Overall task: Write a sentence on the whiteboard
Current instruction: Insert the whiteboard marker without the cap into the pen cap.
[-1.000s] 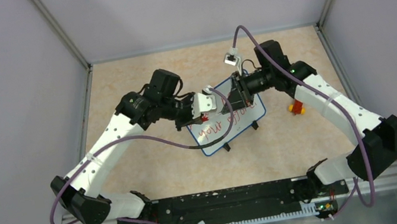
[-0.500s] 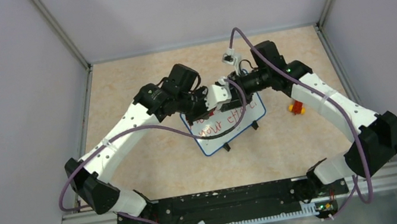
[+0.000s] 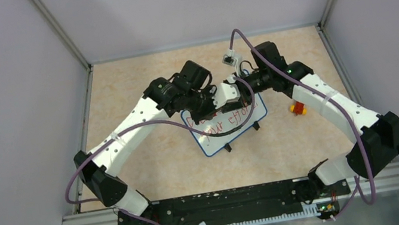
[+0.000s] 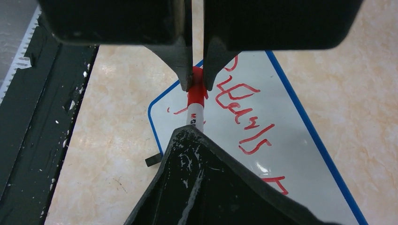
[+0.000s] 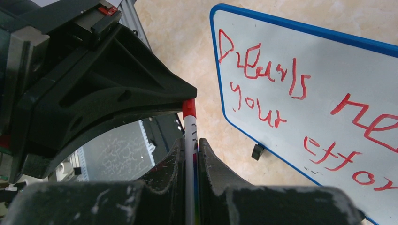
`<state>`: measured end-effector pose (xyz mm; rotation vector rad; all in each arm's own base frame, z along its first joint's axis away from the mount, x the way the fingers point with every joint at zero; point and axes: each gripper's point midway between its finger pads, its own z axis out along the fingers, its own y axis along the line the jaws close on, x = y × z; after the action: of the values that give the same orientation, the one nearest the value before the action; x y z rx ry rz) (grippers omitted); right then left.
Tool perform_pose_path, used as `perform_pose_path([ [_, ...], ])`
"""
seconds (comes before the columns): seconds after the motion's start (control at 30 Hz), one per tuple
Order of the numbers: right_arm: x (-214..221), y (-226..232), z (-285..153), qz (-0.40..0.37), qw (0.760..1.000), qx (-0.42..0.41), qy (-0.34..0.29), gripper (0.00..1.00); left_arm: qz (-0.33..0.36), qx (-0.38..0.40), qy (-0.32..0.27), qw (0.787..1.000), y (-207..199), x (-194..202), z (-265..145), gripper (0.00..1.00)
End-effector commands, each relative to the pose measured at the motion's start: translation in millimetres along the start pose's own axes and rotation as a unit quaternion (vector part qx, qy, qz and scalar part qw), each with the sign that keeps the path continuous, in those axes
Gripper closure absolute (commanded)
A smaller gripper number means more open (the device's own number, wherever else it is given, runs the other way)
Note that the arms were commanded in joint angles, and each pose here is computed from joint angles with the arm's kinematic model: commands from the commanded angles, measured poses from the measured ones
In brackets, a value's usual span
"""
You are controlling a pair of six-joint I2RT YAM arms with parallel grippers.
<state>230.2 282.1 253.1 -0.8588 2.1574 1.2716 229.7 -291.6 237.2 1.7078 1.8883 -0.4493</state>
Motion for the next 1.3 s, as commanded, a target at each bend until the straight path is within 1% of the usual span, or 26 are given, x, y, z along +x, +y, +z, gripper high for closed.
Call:
perform_pose_path([
  [0.0, 0.0, 16.6, 20.1, -0.027, 0.999, -0.035, 0.005, 1.0, 0.067, -0.009, -0.219, 0.973, 0.0, -129.6, -26.2, 1.0],
  [0.27, 2.3, 22.2, 23.2, -0.013, 0.998, -0.057, 0.011, 1.0, 0.06, -0.041, -0.249, 0.966, 12.5, -155.9, -45.0, 1.0],
  [0.5, -1.3, 27.6, 27.5, 0.016, 0.997, -0.075, 0.012, 1.0, 0.062, -0.044, -0.253, 0.965, 4.1, -168.0, -39.8, 1.0],
  [0.6, -3.4, 31.1, 28.0, 0.036, 0.996, -0.082, 0.012, 1.0, 0.071, -0.062, -0.256, 0.962, 3.4, -175.5, -38.0, 1.0],
  [0.77, -4.1, 38.0, 30.3, 0.065, 0.992, -0.104, 0.018, 1.0, 0.105, -0.103, -0.249, 0.957, 0.9, -185.6, -34.2, 1.0],
  [0.93, -4.0, 29.9, 27.0, 0.0, 0.997, -0.078, 0.015, 1.0, 0.109, -0.053, -0.241, 0.963, -15.9, -179.4, -30.7, 1.0],
  [1.0, -5.1, 24.9, 21.1, -0.01, 0.998, -0.065, 0.011, 1.0, 0.11, -0.037, -0.232, 0.966, -20.4, -171.3, -32.6, 1.0],
  [1.07, -12.2, 18.7, 12.2, -0.006, 0.998, -0.058, -0.003, 1.0, 0.103, -0.038, -0.221, 0.969, -19.7, -161.9, -37.1, 1.0],
  [1.1, -16.0, 16.4, 7.4, -0.003, 0.998, -0.057, -0.011, 1.0, 0.099, -0.045, -0.219, 0.97, -17.6, -158.8, -42.0, 0.99],
  [1.17, -23.5, 12.2, -2.7, 0.0, 0.998, -0.055, -0.027, 1.0, 0.093, -0.059, -0.217, 0.97, -11.2, -151.7, -53.0, 0.85],
  [1.2, -26.1, 10.9, -6.9, 0.0, 0.998, -0.054, -0.034, 1.0, 0.092, -0.066, -0.219, 0.969, -8.2, -148.0, -59.9, 0.76],
  [1.27, -30.3, 10.4, -13.8, 0.0, 0.998, -0.053, -0.045, 1.0, 0.091, -0.079, -0.222, 0.968, -1.7, -139.5, -73.6, 0.55],
])
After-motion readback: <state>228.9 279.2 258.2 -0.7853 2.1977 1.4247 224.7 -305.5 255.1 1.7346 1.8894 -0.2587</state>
